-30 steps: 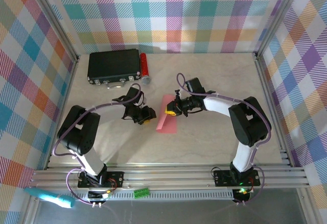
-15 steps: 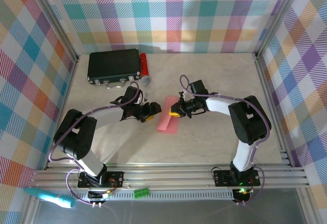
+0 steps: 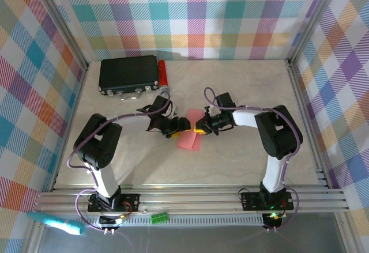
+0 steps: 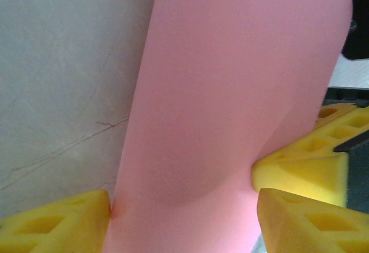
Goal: Fold a paper plane with a square sheet of paper (pick it up from the middle)
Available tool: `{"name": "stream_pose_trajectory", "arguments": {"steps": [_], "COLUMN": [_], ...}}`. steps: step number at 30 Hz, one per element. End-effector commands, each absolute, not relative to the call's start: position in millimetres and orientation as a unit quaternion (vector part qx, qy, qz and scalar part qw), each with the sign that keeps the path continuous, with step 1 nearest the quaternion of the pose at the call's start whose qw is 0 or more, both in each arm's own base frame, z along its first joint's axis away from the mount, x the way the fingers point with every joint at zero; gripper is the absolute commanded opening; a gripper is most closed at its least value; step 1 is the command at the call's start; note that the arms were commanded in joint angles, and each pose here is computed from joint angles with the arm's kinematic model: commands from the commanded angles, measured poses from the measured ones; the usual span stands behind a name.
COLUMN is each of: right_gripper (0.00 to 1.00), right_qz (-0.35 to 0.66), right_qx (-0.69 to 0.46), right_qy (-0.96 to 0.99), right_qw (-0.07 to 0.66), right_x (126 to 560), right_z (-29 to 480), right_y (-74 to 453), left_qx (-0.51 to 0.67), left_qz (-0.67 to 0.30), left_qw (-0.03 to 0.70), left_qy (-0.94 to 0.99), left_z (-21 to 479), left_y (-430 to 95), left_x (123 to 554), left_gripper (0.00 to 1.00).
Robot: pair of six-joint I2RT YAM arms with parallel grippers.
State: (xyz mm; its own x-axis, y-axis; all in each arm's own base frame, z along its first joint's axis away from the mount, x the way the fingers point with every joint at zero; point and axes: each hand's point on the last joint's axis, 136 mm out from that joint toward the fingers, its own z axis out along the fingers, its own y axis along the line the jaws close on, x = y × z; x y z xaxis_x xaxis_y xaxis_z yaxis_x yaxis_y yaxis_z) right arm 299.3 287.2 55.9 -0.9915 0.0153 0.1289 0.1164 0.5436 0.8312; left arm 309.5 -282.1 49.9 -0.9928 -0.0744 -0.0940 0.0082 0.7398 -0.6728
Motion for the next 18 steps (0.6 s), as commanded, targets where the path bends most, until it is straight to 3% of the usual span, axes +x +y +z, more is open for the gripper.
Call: {"name": "stream_pose_trajectory", "arguments": {"steps": [1, 13, 18], "right_gripper": [0.02, 0.02, 0.07], "right_qz": [-0.471, -0.449, -0.432], "right_qx": [-0.036, -0.042, -0.042], "right_qy": [-0.880, -0.891, -0.899], "right_qw": [0.058, 0.058, 0.053], "right_x": [297.2, 298.7, 300.5], "right_z": [48.1, 39.1, 36.5], "right_y": [282.9, 276.2, 272.1], "left_qx": [-0.005, -0.012, -0.017], "left_qz": [-0.321, -0.266, -0.220], "left_qw": [0.041, 0.009, -0.009], "left_qy": [0.946, 0.964, 0.975], "left_z": [37.5, 13.7, -2.6], "left_y": [-275.8, -268.3, -260.8], "left_x": [304.0, 297.4, 289.1], "left_gripper": [0.65, 0.59, 0.58]}}
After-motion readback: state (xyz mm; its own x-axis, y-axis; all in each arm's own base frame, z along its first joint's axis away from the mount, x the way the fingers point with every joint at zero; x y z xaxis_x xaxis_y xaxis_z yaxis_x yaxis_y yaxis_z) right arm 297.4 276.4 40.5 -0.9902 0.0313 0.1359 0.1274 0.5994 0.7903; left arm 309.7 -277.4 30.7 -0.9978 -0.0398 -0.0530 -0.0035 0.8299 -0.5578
